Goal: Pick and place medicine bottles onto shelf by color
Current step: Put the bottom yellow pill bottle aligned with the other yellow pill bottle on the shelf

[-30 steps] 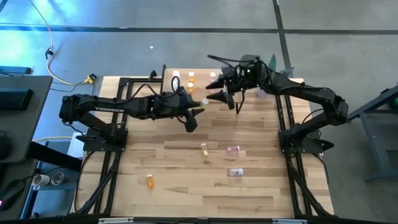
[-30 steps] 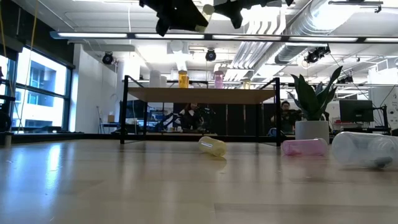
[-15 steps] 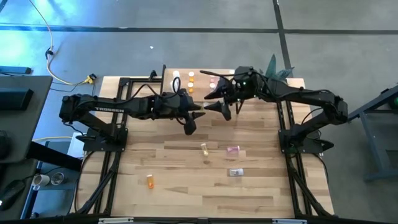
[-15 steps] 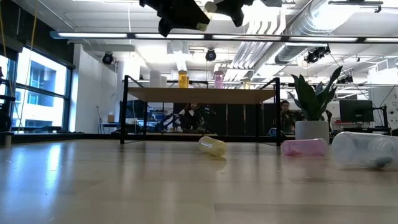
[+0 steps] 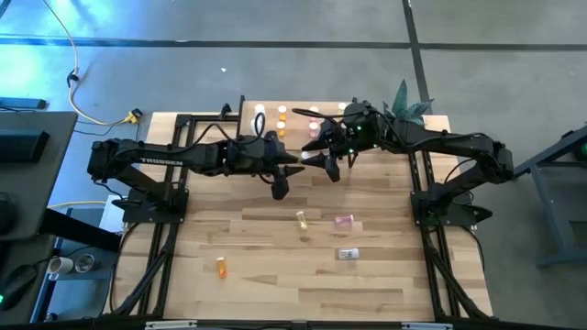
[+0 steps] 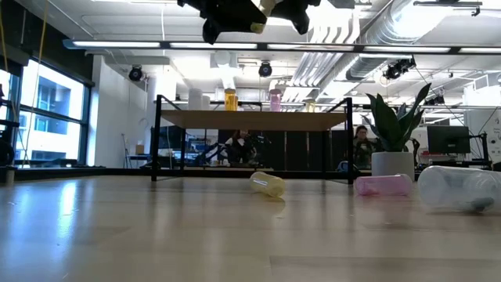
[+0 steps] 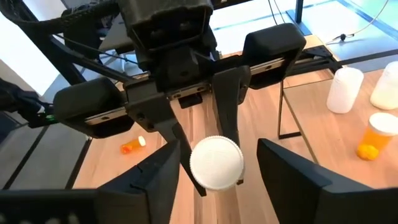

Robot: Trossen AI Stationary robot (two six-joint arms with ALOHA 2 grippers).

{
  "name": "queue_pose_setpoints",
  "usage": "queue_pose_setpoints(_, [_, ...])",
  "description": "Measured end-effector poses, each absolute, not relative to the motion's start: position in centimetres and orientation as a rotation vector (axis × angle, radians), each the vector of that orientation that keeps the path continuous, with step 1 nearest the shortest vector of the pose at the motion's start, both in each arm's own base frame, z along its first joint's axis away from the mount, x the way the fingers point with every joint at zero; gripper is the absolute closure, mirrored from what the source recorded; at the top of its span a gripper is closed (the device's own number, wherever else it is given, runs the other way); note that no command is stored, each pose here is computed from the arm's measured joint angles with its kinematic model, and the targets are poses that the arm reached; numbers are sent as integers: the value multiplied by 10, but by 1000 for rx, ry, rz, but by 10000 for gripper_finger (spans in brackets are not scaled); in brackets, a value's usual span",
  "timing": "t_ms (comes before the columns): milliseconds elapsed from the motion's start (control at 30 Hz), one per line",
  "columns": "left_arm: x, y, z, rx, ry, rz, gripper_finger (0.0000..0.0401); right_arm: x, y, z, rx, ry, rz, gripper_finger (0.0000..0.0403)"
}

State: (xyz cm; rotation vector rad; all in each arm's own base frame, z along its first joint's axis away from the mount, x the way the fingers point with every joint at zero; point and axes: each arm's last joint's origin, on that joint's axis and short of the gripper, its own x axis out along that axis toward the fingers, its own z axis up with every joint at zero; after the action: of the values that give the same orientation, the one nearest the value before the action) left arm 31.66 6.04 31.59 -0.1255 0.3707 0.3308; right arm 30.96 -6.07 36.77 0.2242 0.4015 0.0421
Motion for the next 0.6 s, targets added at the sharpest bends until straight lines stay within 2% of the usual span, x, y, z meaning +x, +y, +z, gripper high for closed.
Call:
queue_pose_setpoints(200, [317,60,316,-125,371,331,308,309,-61,367,226,407,42,245])
queue_pose_setpoints(600, [317,61,316,-124,371,335,308,309,-61,367,237,412,39,290])
